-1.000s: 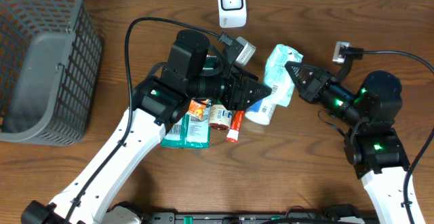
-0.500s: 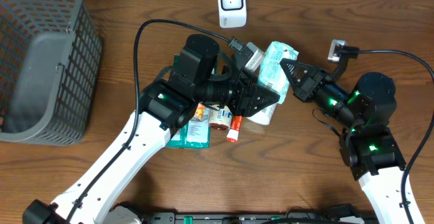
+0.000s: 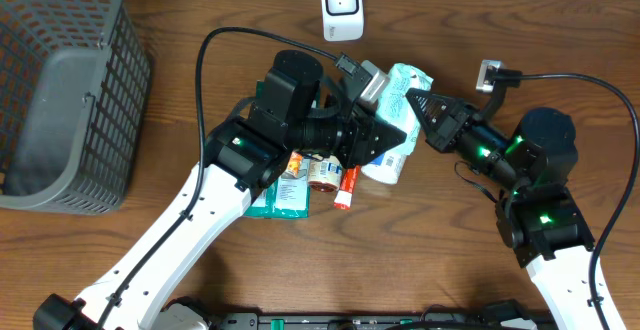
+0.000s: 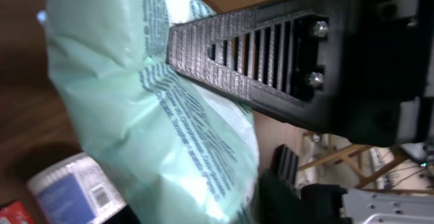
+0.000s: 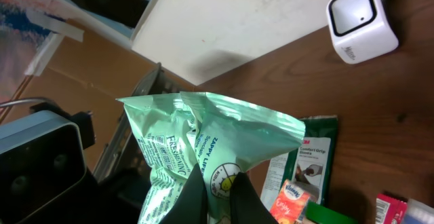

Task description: Scan the item barcode

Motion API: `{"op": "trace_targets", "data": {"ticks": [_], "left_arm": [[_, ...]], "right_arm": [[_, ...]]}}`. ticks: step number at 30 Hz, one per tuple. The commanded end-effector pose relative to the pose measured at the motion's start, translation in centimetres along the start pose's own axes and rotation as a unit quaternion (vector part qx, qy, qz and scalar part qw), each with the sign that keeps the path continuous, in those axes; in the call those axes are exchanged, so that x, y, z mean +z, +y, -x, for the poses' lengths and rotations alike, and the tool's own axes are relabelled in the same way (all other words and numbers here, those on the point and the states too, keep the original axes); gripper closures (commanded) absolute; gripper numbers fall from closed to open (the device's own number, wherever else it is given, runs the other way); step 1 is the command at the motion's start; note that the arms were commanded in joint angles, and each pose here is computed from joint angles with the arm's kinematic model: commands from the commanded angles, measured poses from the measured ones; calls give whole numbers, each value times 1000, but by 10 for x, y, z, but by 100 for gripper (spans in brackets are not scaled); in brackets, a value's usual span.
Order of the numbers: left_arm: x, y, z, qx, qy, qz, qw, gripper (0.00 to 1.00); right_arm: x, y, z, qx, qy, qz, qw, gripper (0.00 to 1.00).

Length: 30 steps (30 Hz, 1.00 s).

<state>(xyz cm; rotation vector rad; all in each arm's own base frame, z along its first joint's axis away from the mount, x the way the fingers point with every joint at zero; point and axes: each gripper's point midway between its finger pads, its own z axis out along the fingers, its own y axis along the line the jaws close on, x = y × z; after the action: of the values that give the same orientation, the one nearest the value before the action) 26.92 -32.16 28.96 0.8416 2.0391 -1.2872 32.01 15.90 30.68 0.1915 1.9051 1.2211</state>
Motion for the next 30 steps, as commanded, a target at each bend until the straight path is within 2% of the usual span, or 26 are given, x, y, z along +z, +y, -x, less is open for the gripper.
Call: {"op": "trace_targets", "data": {"ticks": [1,3,5,6,7,10,17,19,26,30], "left_arm": [[1,-2,3,10,-3,-3,1000,77],[1,-2,3,10,-3,-3,1000,81],[1,-2,3,9,-3,-3,1000,89],[1,-2,3,9,-3,-3,1000,91],[1,-2,3,9,-3,-3,1000,92],[1,-1,1,6,1,-2,1000,93],[-1,-4,-7,-9,17,-13,1000,92],[-5,-11,-7,-12,20,-47,999,93],[-36,-22,1,-26,15,-143,989,93],[-49,-28,5,-27,11,-182,983,93]], "right_arm": [[0,13,-3,-5,8,17,1000,96],[0,13,-3,-5,8,18,1000,89],[0,13,-3,-5,8,18,1000,71],[0,13,-3,-5,8,18,1000,55],[0,13,-3,-5,8,18,1000,44],[0,14,-2,-8,7,19,1000,29],[-7,22,-1,-67,25,58,996,23],[-16,24,5,-75,32,82,993,19],[-46,9,26,-71,40,106,991,16],[-56,12,24,-85,72,151,982,15]]}}
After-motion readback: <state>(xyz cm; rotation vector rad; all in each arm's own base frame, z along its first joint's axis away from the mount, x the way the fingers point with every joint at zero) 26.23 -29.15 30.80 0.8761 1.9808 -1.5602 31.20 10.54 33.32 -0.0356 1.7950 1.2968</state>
